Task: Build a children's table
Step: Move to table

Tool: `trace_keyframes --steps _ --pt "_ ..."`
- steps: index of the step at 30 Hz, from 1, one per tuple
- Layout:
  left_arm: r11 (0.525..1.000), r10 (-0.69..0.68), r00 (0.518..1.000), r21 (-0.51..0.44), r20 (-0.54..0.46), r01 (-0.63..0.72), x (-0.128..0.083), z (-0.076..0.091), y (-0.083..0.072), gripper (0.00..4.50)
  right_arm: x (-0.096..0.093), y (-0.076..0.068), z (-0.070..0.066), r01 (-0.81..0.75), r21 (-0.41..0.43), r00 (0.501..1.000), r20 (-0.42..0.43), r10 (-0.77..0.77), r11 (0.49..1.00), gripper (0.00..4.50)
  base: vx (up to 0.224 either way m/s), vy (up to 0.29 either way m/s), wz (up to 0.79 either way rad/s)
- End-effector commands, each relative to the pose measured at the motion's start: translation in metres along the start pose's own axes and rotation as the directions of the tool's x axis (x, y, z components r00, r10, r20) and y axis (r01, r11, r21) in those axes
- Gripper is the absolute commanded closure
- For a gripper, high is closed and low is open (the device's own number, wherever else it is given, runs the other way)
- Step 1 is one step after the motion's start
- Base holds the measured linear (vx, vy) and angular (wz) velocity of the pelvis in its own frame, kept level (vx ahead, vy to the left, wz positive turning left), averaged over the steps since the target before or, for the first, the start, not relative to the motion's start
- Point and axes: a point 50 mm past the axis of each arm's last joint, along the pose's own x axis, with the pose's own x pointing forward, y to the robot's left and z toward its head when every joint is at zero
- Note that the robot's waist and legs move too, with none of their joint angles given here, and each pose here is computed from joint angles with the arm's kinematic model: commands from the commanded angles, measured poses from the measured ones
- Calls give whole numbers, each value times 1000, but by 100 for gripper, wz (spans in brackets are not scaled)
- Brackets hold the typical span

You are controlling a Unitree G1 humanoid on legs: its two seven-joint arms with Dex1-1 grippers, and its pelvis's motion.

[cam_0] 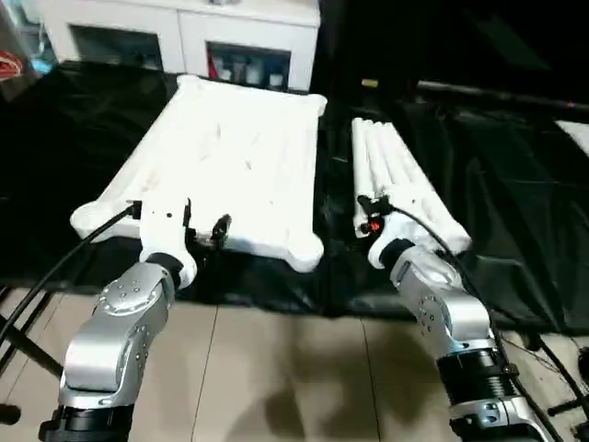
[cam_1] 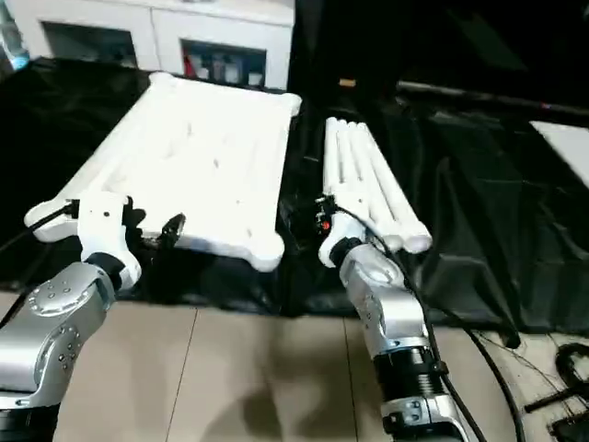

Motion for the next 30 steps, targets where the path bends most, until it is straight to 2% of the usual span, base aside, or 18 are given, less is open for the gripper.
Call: trace_keyframes --steps 1,5,7,10,13,18,21,24,27,29,30 --pt "1000 7 1000 3 7 -7 -2 2 -1 87 -2 -1 2 -14 -38 1000 1 14 999 59 167 -17 8" --pt "1000 13 1000 0 3 -13 -4 -1 0 87 -2 6 4 -60 -50 998 7 61 997 59 180 35 71" --pt "1000 15 1000 3 2 -15 -5 -2 1 87 -3 6 4 -67 -6 998 12 67 998 59 220 -129 17" --pt "1000 17 1000 5 1 -17 -5 -2 2 87 -4 6 4 -77 -16 997 1 77 997 59 -55 -139 -13" --pt "1000 14 1000 20 0 -14 -5 -3 3 87 -9 3 2 -47 -22 999 -20 47 999 59 78 -36 35" --pt "1000 -14 1000 16 -14 15 -4 -5 0 87 -20 -1 2 1 15 1000 -3 -1 1000 59 149 17 -3" --pt "999 -28 999 -25 33 29 -3 0 -2 87 -26 -3 2 20 56 1000 1 -20 998 59 116 84 -24" --pt "997 -46 999 63 4 45 0 -1 -4 87 -32 -7 1 57 44 998 -4 -56 997 59 40 86 -45" --pt "989 -49 999 137 22 45 3 0 -10 87 -34 -9 -1 91 40 996 -11 -91 995 59 -26 139 -59" --pt "988 -40 999 149 11 38 3 -1 -12 87 -33 -10 0 109 51 994 -11 -109 993 59 -66 168 -61" --pt "992 -39 999 122 9 37 4 -1 -12 87 -33 -10 0 108 46 994 -13 -108 993 59 -89 160 -31"
